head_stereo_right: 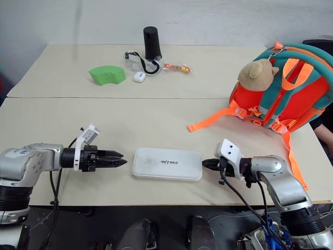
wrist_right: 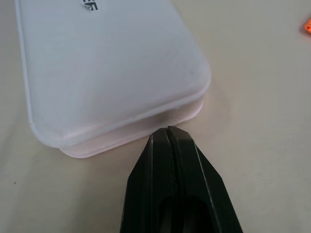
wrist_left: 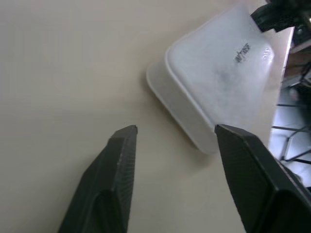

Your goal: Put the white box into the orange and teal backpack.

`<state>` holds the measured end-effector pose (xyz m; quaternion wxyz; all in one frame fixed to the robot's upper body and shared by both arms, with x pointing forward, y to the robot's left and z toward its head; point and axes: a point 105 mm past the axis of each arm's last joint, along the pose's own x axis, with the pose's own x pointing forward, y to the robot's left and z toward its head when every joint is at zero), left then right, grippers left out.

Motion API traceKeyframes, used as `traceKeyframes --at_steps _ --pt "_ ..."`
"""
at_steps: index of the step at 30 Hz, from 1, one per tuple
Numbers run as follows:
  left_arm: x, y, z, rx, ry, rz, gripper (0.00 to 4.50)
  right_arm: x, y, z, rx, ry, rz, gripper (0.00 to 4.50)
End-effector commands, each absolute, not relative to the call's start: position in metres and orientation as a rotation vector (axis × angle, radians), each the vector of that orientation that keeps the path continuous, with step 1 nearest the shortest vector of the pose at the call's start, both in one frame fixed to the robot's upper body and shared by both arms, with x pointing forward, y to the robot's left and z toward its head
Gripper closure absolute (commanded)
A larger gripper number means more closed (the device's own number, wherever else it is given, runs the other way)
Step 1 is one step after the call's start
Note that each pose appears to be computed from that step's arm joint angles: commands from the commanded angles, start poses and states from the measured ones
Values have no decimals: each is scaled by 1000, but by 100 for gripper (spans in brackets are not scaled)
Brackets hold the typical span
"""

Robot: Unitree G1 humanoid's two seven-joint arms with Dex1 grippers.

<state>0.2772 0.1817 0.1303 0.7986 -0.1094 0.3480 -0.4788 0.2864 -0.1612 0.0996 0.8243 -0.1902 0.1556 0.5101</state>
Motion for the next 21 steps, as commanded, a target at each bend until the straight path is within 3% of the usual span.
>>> traceKeyframes --at_steps 1,3,11,16,21 --pt "270 175 141 -364 803 -1049 53 287 -161 107 -421 304 1089 450" --pt "273 175 136 -413 840 -1012 1 288 -161 105 -421 303 1090 450" --pt "280 158 125 -465 929 -1010 1 284 -158 101 -431 303 1099 450" --pt "296 129 137 -577 854 -1081 1 280 -158 98 -441 307 1101 450" --pt "292 101 133 -559 910 -1157 1 276 -158 93 -455 311 1103 450"
